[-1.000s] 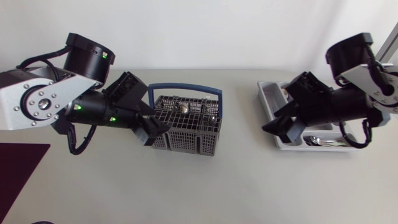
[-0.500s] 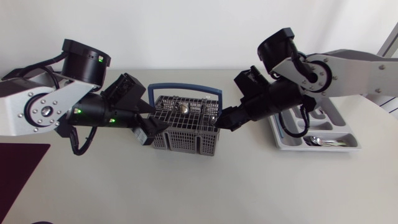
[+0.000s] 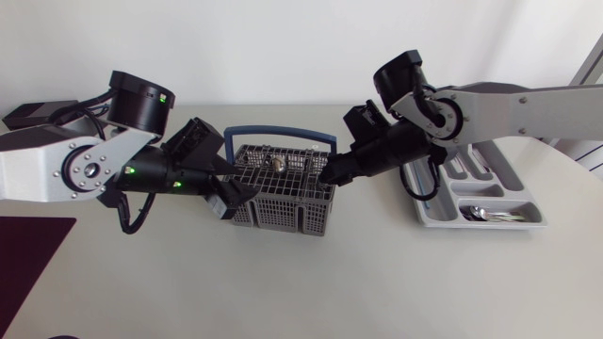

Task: Transfer all utensils from the basket to the drawer tray.

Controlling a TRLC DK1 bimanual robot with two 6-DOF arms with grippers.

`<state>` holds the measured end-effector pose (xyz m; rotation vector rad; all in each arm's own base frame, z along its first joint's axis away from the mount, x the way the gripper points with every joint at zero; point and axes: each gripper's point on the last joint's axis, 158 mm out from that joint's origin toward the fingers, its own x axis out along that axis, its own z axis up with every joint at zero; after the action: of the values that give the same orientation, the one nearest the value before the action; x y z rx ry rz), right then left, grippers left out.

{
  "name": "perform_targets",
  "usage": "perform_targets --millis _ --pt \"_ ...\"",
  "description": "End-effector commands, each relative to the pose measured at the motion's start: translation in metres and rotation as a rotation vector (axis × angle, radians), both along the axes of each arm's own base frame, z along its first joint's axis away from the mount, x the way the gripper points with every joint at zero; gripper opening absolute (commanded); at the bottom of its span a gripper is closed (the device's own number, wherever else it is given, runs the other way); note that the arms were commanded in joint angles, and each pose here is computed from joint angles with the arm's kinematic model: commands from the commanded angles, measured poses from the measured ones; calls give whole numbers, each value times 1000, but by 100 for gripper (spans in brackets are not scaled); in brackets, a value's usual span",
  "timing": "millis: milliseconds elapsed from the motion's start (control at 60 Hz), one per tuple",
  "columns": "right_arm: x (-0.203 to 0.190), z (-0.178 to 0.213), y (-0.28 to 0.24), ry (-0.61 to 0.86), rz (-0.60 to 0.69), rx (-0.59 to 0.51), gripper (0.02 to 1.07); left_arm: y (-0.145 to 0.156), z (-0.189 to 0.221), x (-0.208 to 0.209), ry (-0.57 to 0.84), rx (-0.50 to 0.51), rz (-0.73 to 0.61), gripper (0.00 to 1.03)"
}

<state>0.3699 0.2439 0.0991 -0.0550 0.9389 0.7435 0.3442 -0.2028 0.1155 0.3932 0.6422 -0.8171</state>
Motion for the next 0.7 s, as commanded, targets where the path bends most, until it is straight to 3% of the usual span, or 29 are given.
perform_targets --millis 0,267,683 --pt "5 -3 10 11 -13 8 38 -1 -9 -1 7 14 -20 84" --pt "8 -7 16 -2 -4 5 8 -1 -14 1 15 18 -19 84" --pt "3 15 16 -7 19 49 8 -8 -13 -2 16 13 -34 84"
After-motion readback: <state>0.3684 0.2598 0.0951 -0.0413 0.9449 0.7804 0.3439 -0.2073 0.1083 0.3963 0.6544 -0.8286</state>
